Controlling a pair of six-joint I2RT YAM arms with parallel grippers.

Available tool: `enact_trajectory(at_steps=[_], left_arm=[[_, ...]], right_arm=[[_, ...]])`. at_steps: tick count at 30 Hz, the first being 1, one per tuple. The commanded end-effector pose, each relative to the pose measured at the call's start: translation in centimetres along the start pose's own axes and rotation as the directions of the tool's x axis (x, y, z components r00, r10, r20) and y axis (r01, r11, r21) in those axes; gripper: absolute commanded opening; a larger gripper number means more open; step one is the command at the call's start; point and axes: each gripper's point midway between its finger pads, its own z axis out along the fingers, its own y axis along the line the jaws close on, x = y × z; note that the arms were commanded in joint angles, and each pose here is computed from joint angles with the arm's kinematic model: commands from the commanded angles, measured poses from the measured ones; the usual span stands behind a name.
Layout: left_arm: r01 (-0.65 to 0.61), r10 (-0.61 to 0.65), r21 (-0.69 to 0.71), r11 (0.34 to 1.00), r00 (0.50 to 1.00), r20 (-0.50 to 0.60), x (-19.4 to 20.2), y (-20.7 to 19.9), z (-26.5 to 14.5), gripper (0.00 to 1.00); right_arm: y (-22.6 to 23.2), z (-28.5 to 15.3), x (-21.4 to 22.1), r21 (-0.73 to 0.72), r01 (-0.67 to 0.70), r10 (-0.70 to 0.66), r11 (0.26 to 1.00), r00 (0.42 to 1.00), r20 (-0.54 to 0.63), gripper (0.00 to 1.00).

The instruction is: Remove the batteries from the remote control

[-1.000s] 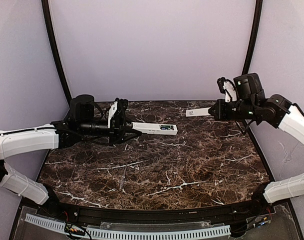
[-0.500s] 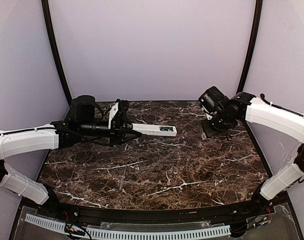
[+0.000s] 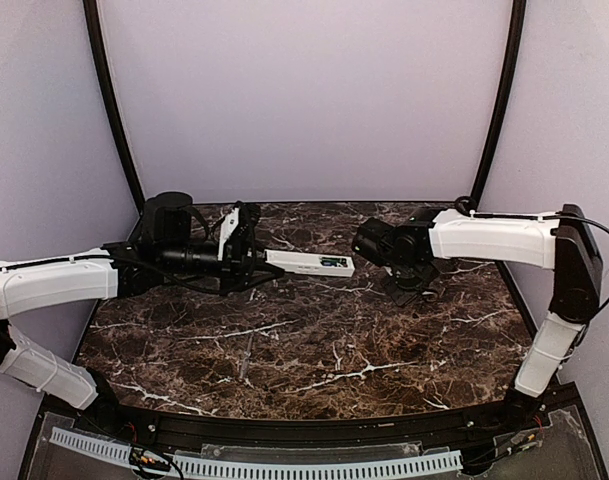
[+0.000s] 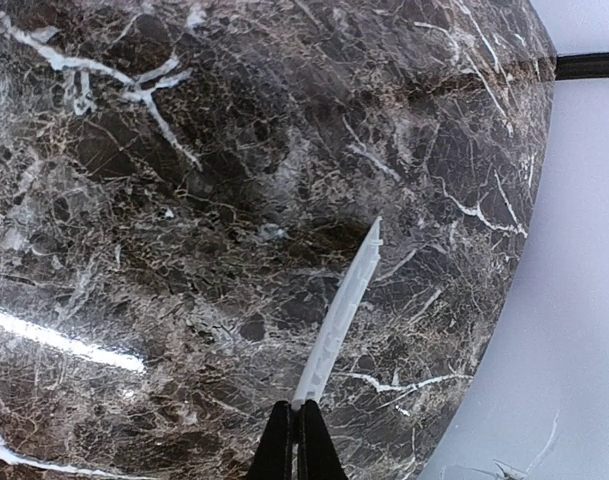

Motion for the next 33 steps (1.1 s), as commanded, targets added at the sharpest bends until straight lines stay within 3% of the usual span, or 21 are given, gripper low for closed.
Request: enact_trajectory(at_steps=[1, 9, 14, 22, 33], left_arm=[[-0.044, 0.044, -0.001, 0.999, 0.998, 0.032, -1.8, -0.1, -0.2, 0.00], [-0.046, 0.046, -0.006, 0.999, 0.999, 0.029, -1.7, -0.1, -0.2, 0.00], [-0.047, 0.047, -0.010, 0.999, 0.998, 0.028, -1.7, -0.1, -0.3, 0.00], [-0.046, 0.046, -0.009, 0.999, 0.999, 0.028, -1.7, -0.1, -0.3, 0.00], [-0.051, 0.051, -0.001, 0.999, 0.998, 0.034, -1.9, -0.3, -0.4, 0.00]], right_arm=[[2.2, 0.5, 0.2, -0.049, 0.039, -0.041, 0.998, 0.999, -0.028, 0.00], [6.5, 0.0, -0.7, -0.275, 0.039, -0.040, 0.960, 0.999, 0.003, 0.00], [7.0, 0.1, -0.5, -0.297, 0.036, -0.041, 0.954, 0.999, -0.008, 0.01], [7.0, -0.6, -0.5, -0.318, 0.016, -0.020, 0.948, 1.000, -0.009, 0.19], [6.6, -2.5, -1.6, -0.373, -0.026, 0.049, 0.928, 0.997, 0.052, 0.25]])
